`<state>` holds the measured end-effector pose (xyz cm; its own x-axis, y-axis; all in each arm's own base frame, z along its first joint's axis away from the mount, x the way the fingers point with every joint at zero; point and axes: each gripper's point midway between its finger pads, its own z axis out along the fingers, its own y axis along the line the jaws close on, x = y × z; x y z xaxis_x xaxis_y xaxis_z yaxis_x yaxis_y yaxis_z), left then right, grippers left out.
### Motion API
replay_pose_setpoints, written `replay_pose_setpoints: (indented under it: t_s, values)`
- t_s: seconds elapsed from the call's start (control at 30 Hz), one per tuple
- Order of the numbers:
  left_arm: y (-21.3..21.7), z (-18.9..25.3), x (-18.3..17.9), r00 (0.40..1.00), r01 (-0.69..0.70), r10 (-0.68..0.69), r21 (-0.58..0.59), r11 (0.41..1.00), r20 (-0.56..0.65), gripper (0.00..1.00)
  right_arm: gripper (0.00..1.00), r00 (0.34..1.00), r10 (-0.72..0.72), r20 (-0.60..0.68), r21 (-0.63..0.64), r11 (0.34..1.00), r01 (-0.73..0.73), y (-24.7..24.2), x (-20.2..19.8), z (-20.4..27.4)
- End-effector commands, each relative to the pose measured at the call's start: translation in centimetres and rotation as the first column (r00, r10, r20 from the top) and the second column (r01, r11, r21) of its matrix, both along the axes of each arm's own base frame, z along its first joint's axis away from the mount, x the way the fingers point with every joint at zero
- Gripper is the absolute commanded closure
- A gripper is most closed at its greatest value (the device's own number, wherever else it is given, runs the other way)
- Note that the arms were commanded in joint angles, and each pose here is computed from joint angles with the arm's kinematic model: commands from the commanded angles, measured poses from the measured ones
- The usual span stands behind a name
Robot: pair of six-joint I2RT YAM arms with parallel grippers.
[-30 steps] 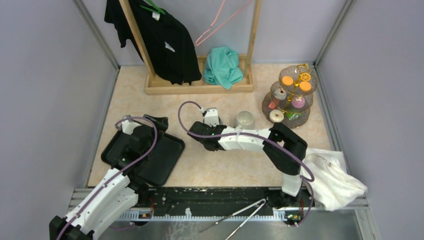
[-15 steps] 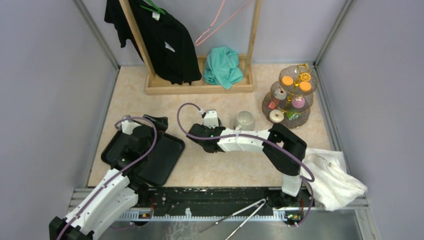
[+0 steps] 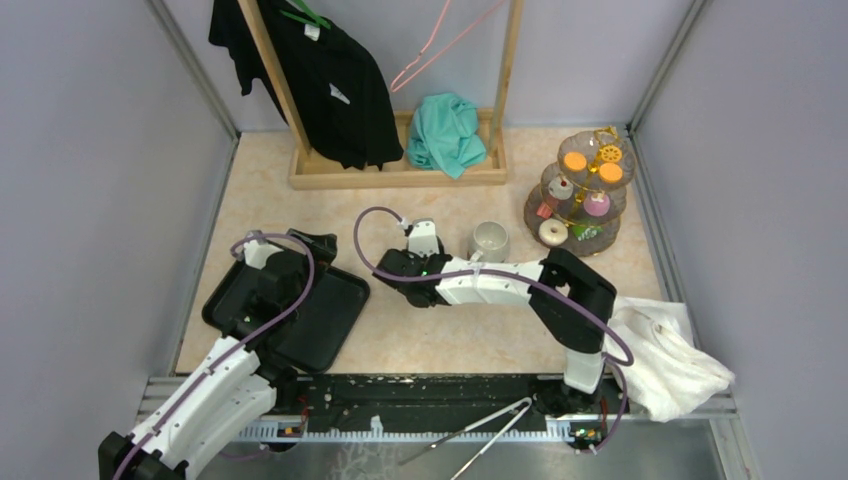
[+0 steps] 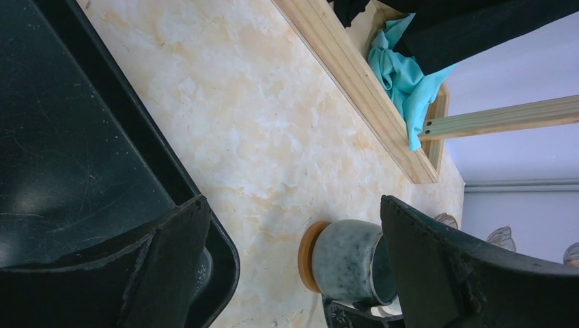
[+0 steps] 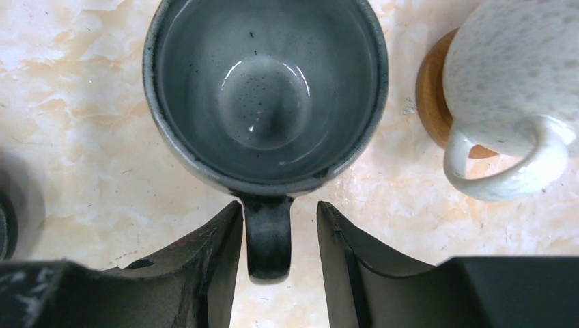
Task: Serve the afternoon tea
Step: Place the cup on the coaster.
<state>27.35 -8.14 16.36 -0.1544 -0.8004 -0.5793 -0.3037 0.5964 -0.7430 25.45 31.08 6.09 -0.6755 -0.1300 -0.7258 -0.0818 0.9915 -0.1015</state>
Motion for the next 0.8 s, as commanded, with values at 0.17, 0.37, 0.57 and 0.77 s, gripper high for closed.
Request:
replay_pose_setpoints:
  t_s: [0.17,0.37,0.57,0.77]
  values:
    - [0.0,0.8,0.2,1.0,0.009,-0.009,0.007,1.0,0.009,0.01,0.55,0.992,-0.063,0.114,0.119,0.992,0.049,0.7,0.2,6.6]
    - [0.2,1.0,0.2,1.0,0.0,-0.001,0.018,1.0,0.012,0.01,0.55,0.982,-0.134,0.136,0.149,0.982,0.114,-0.2,-0.1,8.7]
    - [0.1,0.5,0.4,1.0,0.0,0.0,0.027,1.0,-0.003,0.01,0.58,0.945,-0.282,0.162,0.156,0.954,0.258,-2.8,-0.2,10.2]
    - [0.0,-0.1,0.5,1.0,0.004,-0.004,0.038,0.999,-0.019,0.01,0.6,0.881,-0.426,0.207,0.109,0.905,0.412,-5.6,-0.4,10.8]
